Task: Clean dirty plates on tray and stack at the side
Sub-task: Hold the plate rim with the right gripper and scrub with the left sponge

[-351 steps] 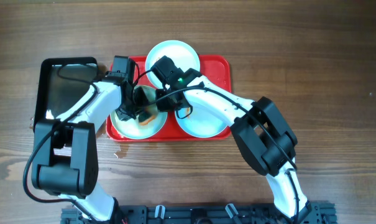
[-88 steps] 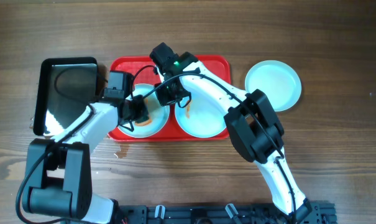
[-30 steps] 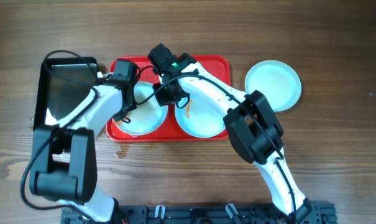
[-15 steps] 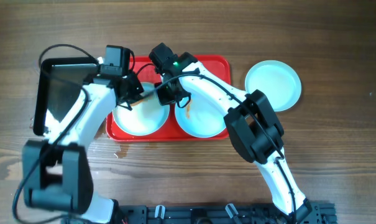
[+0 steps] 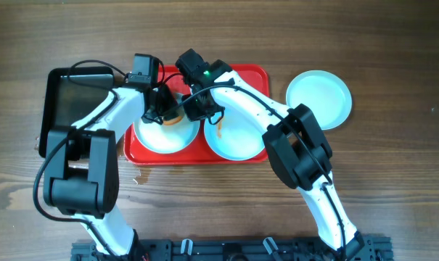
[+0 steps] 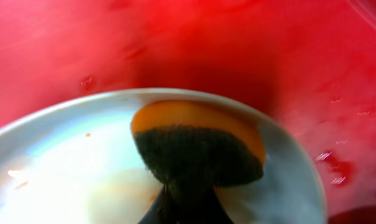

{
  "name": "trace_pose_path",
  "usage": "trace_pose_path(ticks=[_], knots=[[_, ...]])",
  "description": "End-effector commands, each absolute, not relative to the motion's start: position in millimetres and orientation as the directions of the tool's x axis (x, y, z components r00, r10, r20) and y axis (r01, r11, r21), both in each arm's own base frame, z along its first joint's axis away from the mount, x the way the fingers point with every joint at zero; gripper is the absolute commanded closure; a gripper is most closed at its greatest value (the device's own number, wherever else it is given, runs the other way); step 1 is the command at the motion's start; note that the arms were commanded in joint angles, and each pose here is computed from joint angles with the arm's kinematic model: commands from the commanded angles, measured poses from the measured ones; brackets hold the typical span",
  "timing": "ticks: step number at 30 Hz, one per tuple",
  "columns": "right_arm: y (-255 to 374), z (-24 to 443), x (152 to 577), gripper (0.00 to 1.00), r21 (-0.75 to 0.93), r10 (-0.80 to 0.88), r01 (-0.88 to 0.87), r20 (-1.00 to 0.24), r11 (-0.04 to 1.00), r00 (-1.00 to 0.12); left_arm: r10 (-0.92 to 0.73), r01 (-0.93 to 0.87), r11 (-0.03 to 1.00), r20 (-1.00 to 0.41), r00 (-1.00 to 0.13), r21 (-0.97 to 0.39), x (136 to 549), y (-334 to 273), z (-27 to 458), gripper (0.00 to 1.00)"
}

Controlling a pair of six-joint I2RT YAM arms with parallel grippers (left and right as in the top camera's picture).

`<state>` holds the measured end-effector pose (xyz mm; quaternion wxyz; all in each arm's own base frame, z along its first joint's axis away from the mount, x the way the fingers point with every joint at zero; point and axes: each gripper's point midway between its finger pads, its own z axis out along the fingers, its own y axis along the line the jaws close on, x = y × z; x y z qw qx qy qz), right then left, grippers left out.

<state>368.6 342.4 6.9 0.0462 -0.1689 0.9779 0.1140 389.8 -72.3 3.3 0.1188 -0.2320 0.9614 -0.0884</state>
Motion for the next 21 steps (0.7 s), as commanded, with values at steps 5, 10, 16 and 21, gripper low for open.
trace_pose_path(ticks=[5, 10, 16, 21], knots=[[339.2, -4.7, 364.8, 0.96, 0.177, -0.312, -0.327, -0.107, 0.928, -0.944, -0.444, -0.479, 0.822, -0.178, -0.878, 0.309, 320.6, 11.6, -15.4, 0.96], [335.1, -5.5, 366.6, 0.96, 0.153, -0.303, -0.317, -0.110, 0.936, -0.947, -0.425, -0.487, 0.783, -0.238, -0.873, 0.388, 319.1, 28.9, 22.1, 0.96], [335.2, -5.4, 366.7, 0.96, 0.153, -0.302, -0.316, -0.110, 0.936, -0.947, -0.446, -0.544, 0.752, -0.322, -0.835, 0.371, 320.6, 35.3, 62.1, 0.96], [335.2, -5.4, 366.6, 0.96, 0.154, -0.302, -0.317, -0.110, 0.936, -0.947, -0.501, -0.544, 0.831, -0.267, -0.824, 0.120, 333.1, -5.9, 65.8, 0.96]])
